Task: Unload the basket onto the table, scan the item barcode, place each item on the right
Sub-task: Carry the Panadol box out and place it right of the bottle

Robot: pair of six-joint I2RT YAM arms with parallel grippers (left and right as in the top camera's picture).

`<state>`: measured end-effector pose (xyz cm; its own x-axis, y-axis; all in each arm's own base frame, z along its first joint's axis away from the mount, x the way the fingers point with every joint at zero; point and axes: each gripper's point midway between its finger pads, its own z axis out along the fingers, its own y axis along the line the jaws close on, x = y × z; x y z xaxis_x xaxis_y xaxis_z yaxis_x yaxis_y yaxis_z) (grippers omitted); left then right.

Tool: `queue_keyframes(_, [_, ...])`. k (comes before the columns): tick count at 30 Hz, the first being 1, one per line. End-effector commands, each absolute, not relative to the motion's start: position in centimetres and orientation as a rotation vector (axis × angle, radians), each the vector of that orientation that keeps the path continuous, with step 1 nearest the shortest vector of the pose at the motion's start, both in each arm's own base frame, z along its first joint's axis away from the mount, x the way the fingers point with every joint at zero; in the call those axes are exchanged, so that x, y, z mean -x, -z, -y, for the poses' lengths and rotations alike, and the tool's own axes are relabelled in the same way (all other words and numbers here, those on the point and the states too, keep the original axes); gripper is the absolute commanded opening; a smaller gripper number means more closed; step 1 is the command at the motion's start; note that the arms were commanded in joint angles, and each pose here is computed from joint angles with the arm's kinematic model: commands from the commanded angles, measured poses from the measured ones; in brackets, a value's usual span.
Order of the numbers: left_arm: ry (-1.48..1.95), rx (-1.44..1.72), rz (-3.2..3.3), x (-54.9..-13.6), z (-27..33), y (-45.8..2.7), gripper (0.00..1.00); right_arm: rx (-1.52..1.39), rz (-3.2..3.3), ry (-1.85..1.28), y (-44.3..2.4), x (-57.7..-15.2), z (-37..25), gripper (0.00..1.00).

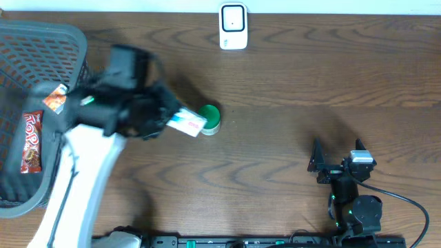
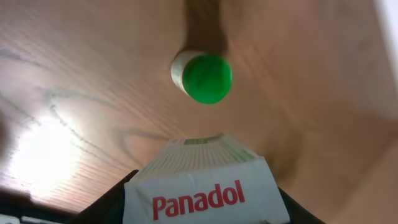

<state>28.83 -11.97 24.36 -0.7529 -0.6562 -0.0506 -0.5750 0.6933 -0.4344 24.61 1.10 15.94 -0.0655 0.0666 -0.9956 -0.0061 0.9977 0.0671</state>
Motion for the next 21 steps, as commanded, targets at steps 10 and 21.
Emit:
queue_keyframes(10, [0.307,0.129,-3.130,-28.3,23.5,-11.5,0.50,-0.040,-1.634,-0.052,-15.9,-24.6,-1.1,0.99])
queue_keyframes(21, [0.256,-0.730,-3.076,-26.6,26.2,-8.2,0.50,-0.040,-1.634,-0.052,-15.9,-24.6,-1.1,0.99])
